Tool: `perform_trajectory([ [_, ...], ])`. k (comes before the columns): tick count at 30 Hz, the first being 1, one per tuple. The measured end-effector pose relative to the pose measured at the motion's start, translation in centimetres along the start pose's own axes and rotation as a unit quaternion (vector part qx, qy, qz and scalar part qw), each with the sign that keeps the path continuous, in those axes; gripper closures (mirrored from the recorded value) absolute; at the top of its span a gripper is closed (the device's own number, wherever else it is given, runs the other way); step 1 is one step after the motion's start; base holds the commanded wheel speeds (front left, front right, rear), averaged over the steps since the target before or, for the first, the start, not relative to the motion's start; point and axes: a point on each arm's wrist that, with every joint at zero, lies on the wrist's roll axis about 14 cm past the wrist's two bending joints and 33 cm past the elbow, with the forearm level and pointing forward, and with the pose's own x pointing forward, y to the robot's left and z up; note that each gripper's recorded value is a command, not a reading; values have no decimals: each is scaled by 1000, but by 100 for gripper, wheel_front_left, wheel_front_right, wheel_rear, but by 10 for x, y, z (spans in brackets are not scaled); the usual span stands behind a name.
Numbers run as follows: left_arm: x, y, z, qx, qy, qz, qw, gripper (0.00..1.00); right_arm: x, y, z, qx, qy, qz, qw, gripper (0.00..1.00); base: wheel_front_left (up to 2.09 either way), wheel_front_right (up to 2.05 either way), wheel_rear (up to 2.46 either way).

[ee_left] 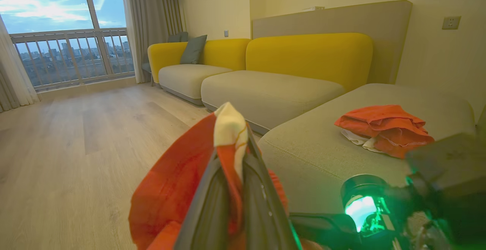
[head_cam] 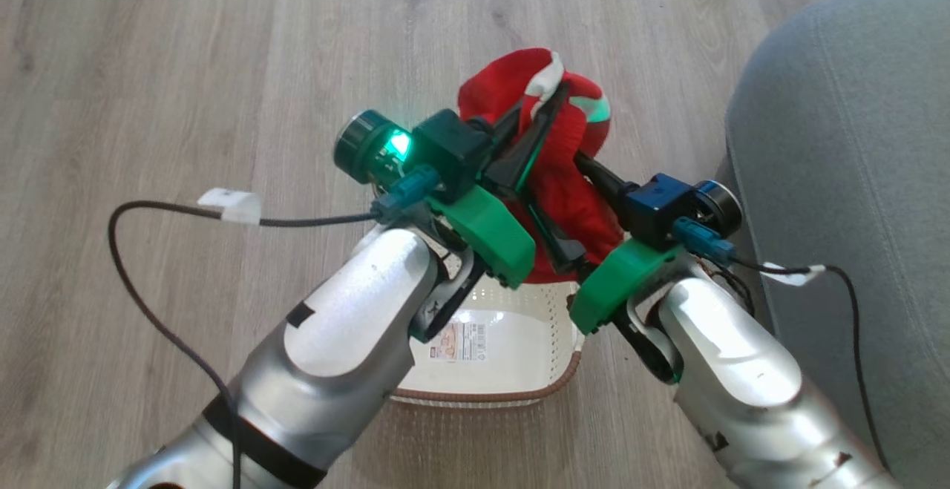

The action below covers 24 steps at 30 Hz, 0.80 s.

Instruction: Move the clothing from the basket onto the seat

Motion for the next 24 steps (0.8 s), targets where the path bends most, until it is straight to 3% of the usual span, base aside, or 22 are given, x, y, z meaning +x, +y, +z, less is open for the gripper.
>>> perform_trajectory([
  [9,-8,-7,-1,-8,7,-6,1000,100,20,10,-5,5,17,21,1000,0,0,0,0],
  [10,-9,-7,-1,-8,8,-6,1000,100,20,12,-7,10,21,23,999,27,0,0,0],
  [11,-10,-8,-1,-9,9,-6,1000,100,21,14,-10,14,26,25,999,69,0,0,0],
  [12,-10,-8,-2,-9,11,-7,1000,100,21,15,-12,18,28,26,999,100,0,0,0],
  [20,-9,-6,-10,-12,21,-3,1000,100,24,5,-8,29,21,12,999,100,0,0,0],
  [21,-8,-6,-10,-13,20,-2,1000,81,24,1,-6,28,17,7,999,100,0,0,0],
  [22,-7,-5,-10,-14,20,-1,1000,5,24,-2,-3,26,12,4,1000,100,0,0,0],
  [24,-5,-3,-9,-14,16,2,1000,0,23,-7,3,20,3,-2,1000,100,0,0,0],
])
